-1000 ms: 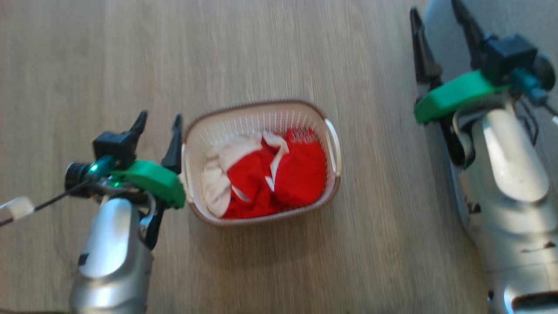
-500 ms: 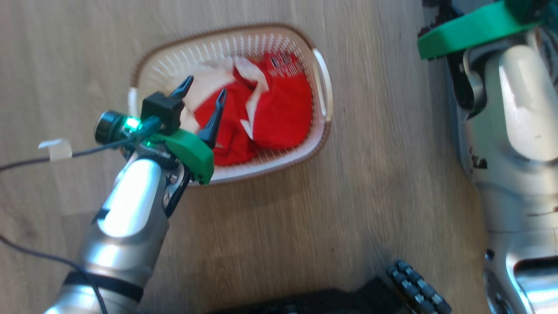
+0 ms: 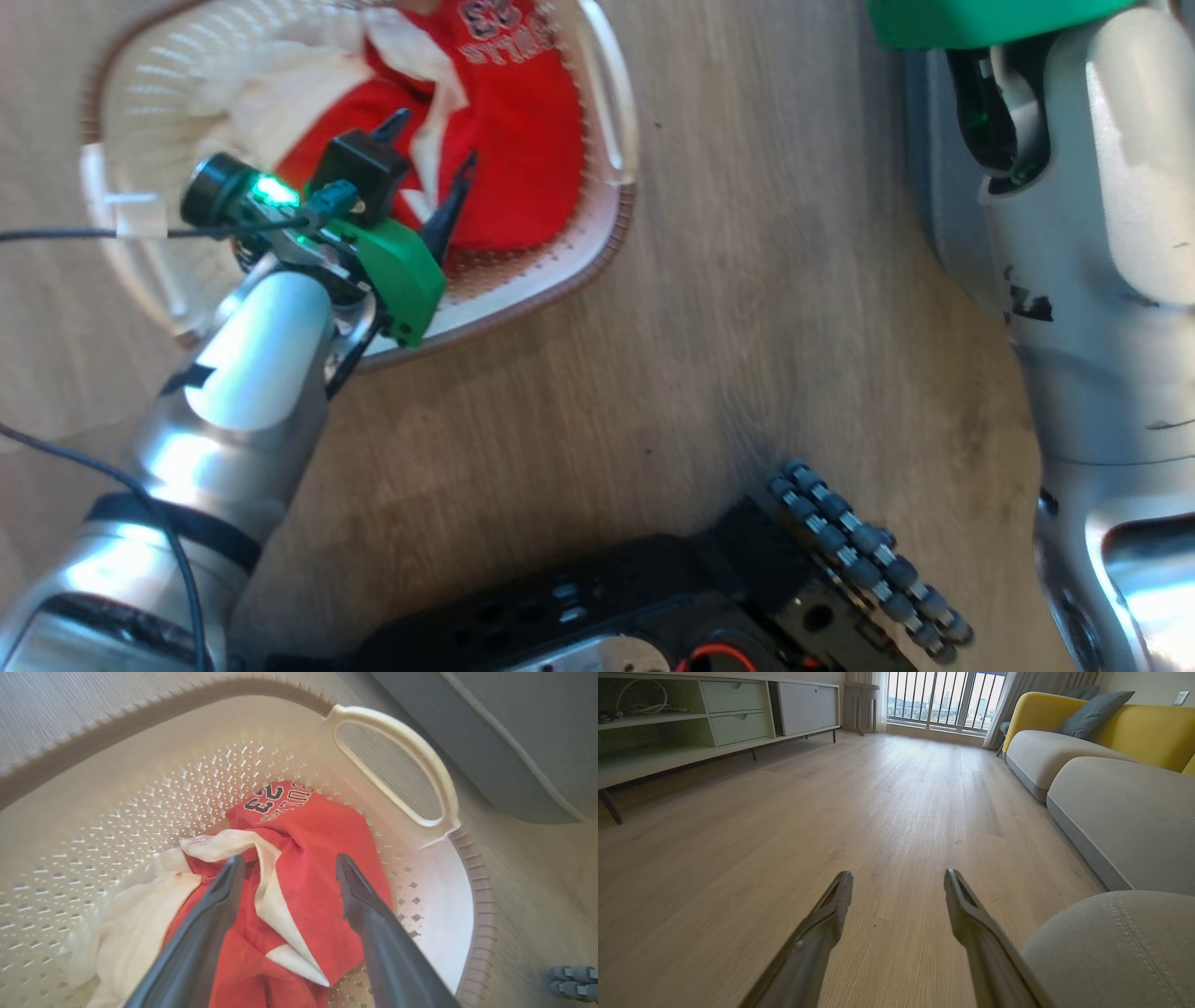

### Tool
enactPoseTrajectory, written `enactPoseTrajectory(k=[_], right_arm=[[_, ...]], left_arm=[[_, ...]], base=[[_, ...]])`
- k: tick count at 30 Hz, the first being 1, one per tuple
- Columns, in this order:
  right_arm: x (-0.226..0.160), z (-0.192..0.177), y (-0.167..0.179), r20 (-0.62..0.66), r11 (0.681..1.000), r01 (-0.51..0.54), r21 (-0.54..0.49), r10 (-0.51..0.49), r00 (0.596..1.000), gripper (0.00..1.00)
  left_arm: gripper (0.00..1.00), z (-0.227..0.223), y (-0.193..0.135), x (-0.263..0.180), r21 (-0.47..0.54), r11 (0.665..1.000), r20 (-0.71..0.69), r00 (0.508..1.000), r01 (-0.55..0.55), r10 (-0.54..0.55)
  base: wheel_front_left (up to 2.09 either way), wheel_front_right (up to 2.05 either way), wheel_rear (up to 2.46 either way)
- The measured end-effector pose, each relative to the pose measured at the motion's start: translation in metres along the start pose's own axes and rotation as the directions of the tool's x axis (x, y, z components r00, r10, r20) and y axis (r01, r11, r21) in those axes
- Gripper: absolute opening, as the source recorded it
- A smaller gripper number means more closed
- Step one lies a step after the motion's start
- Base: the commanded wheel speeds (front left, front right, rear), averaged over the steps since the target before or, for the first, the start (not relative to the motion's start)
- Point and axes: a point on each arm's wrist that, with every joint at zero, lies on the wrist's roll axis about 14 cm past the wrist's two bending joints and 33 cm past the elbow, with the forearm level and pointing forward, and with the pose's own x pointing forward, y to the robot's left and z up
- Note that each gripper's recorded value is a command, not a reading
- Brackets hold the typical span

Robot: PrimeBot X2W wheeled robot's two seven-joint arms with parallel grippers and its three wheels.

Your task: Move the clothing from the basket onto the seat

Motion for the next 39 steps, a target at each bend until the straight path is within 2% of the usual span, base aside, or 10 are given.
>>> enactPoseTrajectory(k=[4,10,17,18,19,24,29,34,39], right_arm=[[-0.003,-0.007,-0.005,-0.010,1.000,0.004,0.005,-0.003,1.000,1.00],[-0.010,-0.021,-0.015,-0.038,1.000,0.022,-0.005,-0.022,0.999,1.00],[-0.013,-0.023,-0.019,-0.041,0.999,0.034,0.004,-0.034,0.999,1.00],[-0.013,-0.024,-0.020,-0.042,0.999,0.035,0.005,-0.035,0.999,1.00],[-0.013,-0.024,-0.020,-0.042,0.999,0.037,0.007,-0.037,0.998,1.00],[-0.014,-0.021,-0.022,-0.041,0.999,0.043,0.013,-0.043,0.998,1.00],[-0.017,-0.003,-0.025,-0.018,0.998,0.057,0.017,-0.057,0.998,1.00],[-0.030,0.006,-0.022,-0.031,0.998,0.067,0.018,-0.066,0.997,1.00],[-0.034,0.032,-0.020,0.006,0.998,0.069,0.012,-0.069,0.998,1.00]], left_arm=[[1.00,-0.023,0.001,0.014,0.016,0.999,-0.059,0.998,0.029,-0.028],[1.00,-0.051,0.014,0.034,0.046,0.999,-0.137,0.991,0.020,-0.014],[1.00,-0.080,0.010,0.034,0.032,0.999,-0.248,0.969,0.023,-0.014],[0.25,-0.081,0.008,0.034,0.021,0.999,-0.253,0.967,0.028,-0.022],[0.00,-0.081,0.006,0.034,0.019,0.999,-0.253,0.967,0.032,-0.026],[0.00,-0.069,0.004,0.039,0.006,0.999,-0.223,0.974,0.035,-0.033],[0.00,-0.031,-0.003,0.038,0.002,0.999,-0.142,0.989,0.040,-0.040],[0.00,0.007,-0.004,0.023,0.001,1.000,-0.064,0.998,0.022,-0.022],[0.00,0.042,-0.007,0.000,0.025,1.000,0.002,1.000,0.002,-0.002]], base=[[0.00,0.00,0.00],[0.00,0.00,0.00],[0.00,0.00,0.00],[0.00,0.00,0.00],[0.00,0.00,0.00],[0.00,0.00,0.00],[0.00,0.00,0.00],[0.00,0.00,0.00],[0.00,0.00,0.00]])
